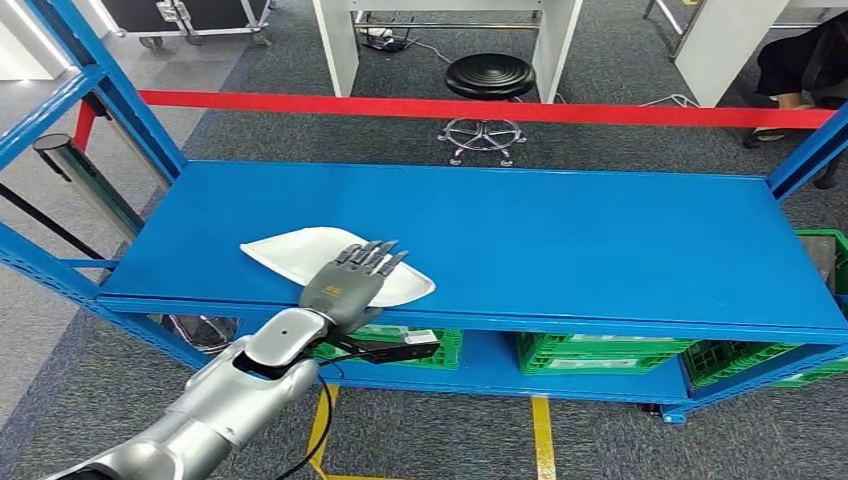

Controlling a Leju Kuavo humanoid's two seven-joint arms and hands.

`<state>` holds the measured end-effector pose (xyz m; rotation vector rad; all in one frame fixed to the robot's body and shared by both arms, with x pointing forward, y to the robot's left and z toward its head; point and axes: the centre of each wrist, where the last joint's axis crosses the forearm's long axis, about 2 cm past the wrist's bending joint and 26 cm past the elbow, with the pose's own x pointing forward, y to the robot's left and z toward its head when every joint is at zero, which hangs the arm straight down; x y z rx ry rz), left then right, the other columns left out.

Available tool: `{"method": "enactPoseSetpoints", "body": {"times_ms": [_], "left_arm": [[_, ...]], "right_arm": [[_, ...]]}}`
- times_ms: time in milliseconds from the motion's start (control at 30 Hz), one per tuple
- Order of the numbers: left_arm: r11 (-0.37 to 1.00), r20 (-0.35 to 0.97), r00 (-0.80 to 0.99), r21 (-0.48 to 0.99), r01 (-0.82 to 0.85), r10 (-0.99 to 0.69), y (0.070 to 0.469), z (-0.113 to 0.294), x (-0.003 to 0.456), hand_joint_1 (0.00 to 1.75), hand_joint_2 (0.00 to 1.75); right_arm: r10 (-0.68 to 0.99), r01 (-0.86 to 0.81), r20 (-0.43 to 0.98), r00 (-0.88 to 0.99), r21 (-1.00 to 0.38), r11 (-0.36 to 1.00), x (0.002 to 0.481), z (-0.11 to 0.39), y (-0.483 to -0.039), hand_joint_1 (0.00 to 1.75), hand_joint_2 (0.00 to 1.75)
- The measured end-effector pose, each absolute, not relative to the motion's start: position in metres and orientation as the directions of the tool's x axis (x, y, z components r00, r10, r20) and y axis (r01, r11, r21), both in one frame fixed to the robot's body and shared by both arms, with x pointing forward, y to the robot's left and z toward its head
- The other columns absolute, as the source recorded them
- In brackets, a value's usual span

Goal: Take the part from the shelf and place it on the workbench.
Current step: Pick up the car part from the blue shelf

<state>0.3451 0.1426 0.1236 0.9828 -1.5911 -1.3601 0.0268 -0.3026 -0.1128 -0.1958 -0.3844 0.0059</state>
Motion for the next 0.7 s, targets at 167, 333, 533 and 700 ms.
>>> {"method": "enactPoseSetpoints", "body": {"times_ms": [167,333,533,700], "left_arm": [[0.113,0.087,-0.366,0.992,-0.049,-0.927,0.141,0.124,0.348,0.36,1.75],[0.097,0.082,-0.351,0.995,-0.025,-0.933,0.14,0.124,0.352,1.3,1.75],[0.079,0.079,-0.337,0.997,0.016,-0.938,0.139,0.117,0.353,1.75,1.75],[0.063,0.069,-0.328,0.998,0.028,-0.942,0.141,0.115,0.356,1.75,1.75]], "right_arm": [[0.046,0.028,0.372,0.927,-0.191,0.981,0.027,-0.113,-0.303,0.0,1.75],[0.05,0.022,0.37,0.928,-0.189,0.982,0.028,-0.113,-0.303,0.0,1.75],[0.052,0.02,0.371,0.927,-0.188,0.982,0.029,-0.113,-0.303,0.0,1.75],[0.051,0.02,0.369,0.928,-0.188,0.982,0.028,-0.113,-0.303,0.0,1.75]]}}
